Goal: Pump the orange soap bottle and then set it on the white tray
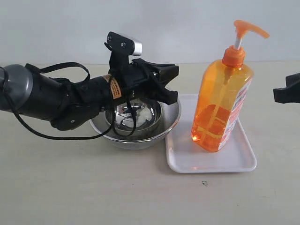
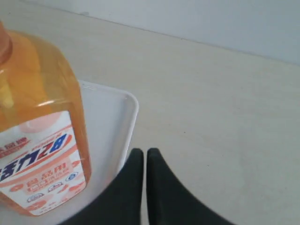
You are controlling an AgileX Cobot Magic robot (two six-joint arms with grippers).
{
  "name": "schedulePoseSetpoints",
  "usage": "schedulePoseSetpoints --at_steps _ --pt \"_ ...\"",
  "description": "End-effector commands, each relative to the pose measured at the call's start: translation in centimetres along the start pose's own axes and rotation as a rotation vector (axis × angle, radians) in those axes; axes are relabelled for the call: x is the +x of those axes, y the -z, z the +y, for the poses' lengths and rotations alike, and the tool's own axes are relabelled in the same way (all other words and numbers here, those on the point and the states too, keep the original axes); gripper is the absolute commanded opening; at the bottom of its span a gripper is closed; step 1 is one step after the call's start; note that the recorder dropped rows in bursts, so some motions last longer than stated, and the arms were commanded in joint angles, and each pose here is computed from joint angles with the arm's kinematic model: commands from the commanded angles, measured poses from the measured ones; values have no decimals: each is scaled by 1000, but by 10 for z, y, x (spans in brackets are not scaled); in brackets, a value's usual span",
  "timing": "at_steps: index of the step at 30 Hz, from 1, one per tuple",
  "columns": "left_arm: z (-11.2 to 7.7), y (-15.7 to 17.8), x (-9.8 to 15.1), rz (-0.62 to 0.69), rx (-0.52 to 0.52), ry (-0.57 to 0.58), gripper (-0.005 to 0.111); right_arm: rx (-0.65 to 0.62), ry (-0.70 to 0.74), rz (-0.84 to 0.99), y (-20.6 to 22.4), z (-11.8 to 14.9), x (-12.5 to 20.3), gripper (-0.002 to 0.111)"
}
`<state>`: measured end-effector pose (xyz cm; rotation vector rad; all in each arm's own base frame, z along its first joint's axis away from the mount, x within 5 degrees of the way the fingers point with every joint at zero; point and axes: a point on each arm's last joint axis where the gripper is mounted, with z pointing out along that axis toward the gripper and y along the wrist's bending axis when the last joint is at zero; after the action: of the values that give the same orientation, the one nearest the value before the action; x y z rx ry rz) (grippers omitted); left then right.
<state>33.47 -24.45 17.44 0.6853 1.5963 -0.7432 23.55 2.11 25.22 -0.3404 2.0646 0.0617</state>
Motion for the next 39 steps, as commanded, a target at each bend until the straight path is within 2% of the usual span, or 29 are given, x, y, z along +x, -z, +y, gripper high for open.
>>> schedulePoseSetpoints --at_steps 1,5,10,15,17,22,27,32,39 --pt "-2 -8 -5 90 59 -60 5 -189 38 -45 -9 -4 -2 0" --pt "0 -14 -16 71 56 -50 5 -241 -14 -75 -22 -9 2 0" --pt "-7 -17 -16 121 142 -107 5 -306 2 -73 -33 -5 8 0" --pt "-4 -25 -6 144 150 -41 5 -346 -9 -99 -39 -3 9 0" --pt "-5 -29 -3 151 174 -21 5 -346 -7 -102 -39 -3 9 0" --pt "-13 -31 0 164 249 -56 5 -324 11 -137 -40 -5 6 0" --pt "-16 -31 0 161 261 -51 5 -321 12 -146 -40 -5 6 0" --pt "-19 -31 0 171 288 -44 5 -408 -49 -124 -60 -3 14 0" --pt "-24 -29 0 172 344 -11 5 -398 -48 -135 -67 -6 16 0"
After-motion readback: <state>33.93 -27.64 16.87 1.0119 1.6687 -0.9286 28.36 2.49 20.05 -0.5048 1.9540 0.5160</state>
